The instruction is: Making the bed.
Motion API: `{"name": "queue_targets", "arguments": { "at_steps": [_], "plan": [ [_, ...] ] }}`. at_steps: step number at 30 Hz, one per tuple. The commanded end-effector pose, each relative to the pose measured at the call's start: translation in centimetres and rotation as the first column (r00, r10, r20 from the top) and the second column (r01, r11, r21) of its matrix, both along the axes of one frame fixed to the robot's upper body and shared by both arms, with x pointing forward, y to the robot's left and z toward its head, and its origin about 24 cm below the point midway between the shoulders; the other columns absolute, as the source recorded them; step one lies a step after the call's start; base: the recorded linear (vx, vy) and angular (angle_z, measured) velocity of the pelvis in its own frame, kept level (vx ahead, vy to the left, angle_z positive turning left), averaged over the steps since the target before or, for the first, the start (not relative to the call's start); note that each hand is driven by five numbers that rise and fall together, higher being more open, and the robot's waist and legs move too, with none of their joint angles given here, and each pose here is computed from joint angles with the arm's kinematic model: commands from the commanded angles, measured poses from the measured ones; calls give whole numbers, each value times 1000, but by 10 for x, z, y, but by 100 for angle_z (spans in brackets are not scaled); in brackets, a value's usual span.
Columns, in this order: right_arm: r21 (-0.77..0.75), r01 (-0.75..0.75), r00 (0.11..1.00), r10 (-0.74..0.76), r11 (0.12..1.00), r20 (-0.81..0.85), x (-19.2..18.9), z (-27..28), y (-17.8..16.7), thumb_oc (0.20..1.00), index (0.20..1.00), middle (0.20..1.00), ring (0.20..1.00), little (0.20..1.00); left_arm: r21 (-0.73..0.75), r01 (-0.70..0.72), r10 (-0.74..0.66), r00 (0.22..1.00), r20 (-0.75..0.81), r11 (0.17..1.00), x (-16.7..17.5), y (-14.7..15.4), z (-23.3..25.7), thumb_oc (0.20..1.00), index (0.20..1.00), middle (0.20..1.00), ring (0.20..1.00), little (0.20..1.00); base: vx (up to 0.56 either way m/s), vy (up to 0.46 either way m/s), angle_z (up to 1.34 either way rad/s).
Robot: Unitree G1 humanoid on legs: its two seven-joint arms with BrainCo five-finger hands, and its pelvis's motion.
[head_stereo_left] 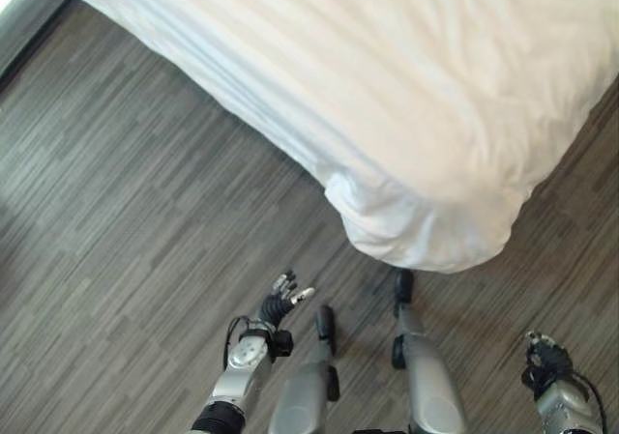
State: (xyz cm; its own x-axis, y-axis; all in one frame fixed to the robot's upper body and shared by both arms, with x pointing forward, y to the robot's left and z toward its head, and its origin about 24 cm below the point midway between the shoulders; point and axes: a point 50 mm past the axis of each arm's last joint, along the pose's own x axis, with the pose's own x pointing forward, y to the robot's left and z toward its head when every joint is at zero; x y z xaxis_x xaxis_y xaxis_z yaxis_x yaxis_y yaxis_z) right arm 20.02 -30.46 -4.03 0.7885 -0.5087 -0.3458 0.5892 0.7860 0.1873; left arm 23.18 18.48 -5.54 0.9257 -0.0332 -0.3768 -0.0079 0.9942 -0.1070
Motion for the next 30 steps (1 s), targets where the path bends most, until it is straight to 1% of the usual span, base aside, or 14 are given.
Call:
{"name": "queue_targets", "arguments": {
  "at_steps": [1, 4, 6, 10, 11, 13, 14, 19, 20, 21, 24, 26, 27, 30],
  "plan": [
    [-189, -64, 990, 86, 980, 110, -2, 31, -1, 1000, 1000, 1000, 1000, 1000, 25, -43, 44, 999, -27, 999, -15, 15, -8, 1000, 1000, 1000, 1000, 1000, 94, 33, -7],
    [-208, -165, 960, 205, 964, 190, 6, 46, 21, 1000, 1000, 1000, 1000, 1000, 10, -52, 52, 999, -9, 999, -18, 17, -5, 1000, 1000, 1000, 1000, 1000, 87, 44, -1],
    [-230, -255, 936, 300, 939, 187, 7, 49, 38, 1000, 1000, 1000, 1000, 1000, -2, -67, 67, 998, -8, 998, -20, 19, -5, 1000, 1000, 1000, 1000, 1000, 55, 59, 4],
    [-178, -310, 928, 338, 934, 156, -13, 37, 55, 1000, 1000, 1000, 1000, 1000, -30, -109, 109, 994, -22, 994, -28, 22, -9, 1000, 1000, 1000, 1000, 1000, -42, 147, 2],
    [-214, -357, 911, 390, 909, 137, -15, 39, 61, 1000, 1000, 1000, 1000, 1000, -11, -112, 112, 994, -8, 994, -27, 27, -6, 1000, 1000, 1000, 1000, 1000, -329, 142, -29],
    [-241, -365, 905, 404, 899, 137, -13, 43, 63, 1000, 1000, 1000, 1000, 1000, 9, -103, 103, 995, 7, 995, -23, 29, -3, 1000, 1000, 1000, 1000, 1000, -325, 75, -79],
    [-234, -346, 910, 386, 909, 154, -12, 44, 66, 1000, 1000, 1000, 1000, 1000, 81, -59, 55, 997, 59, 995, -9, 30, 8, 1000, 1000, 1000, 1000, 1000, -250, 31, -79],
    [-253, -332, 887, 392, 909, 244, -1, 61, 72, 1000, 1000, 1000, 1000, 1000, 64, -96, 87, 987, 133, 993, -2, 34, 23, 1000, 1000, 1000, 1000, 1000, -310, -9, -58],
    [-235, -256, 843, 335, 938, 420, 14, 88, 80, 1000, 1000, 1000, 1000, 1000, 49, -99, 80, 952, 295, 994, 1, 35, 58, 1000, 1000, 1000, 1000, 1000, -405, -114, -63],
    [-187, -226, 819, 291, 956, 494, 20, 96, 87, 1000, 1000, 1000, 1000, 1000, 46, -107, 85, 937, 338, 993, 2, 36, 68, 1000, 1000, 1000, 1000, 1000, -506, -179, -34],
    [-123, -244, 766, 269, 962, 584, 31, 110, 104, 1000, 1000, 1000, 1000, 1000, 9, -117, 103, 907, 408, 993, 4, 33, 84, 1000, 1000, 1000, 1000, 1000, -286, -195, -121],
    [-158, -334, 733, 361, 929, 577, 28, 113, 118, 1000, 1000, 1000, 1000, 1000, -35, -134, 136, 887, 440, 990, 4, 30, 92, 1000, 1000, 1000, 1000, 1000, -385, -450, -88],
    [-158, -334, 732, 362, 929, 577, 28, 113, 118, 1000, 1000, 1000, 1000, 1000, -36, -134, 136, 887, 440, 990, 4, 30, 92, 1000, 1000, 1000, 1000, 1000, -167, -373, -29],
    [-271, -360, 755, 449, 893, 478, 27, 108, 109, 1000, 1000, 1000, 1000, 1000, -138, -61, 113, 904, 413, 989, 7, 6, 84, 1000, 1000, 1000, 1000, 1000, -312, -382, -28]
  ]
}}
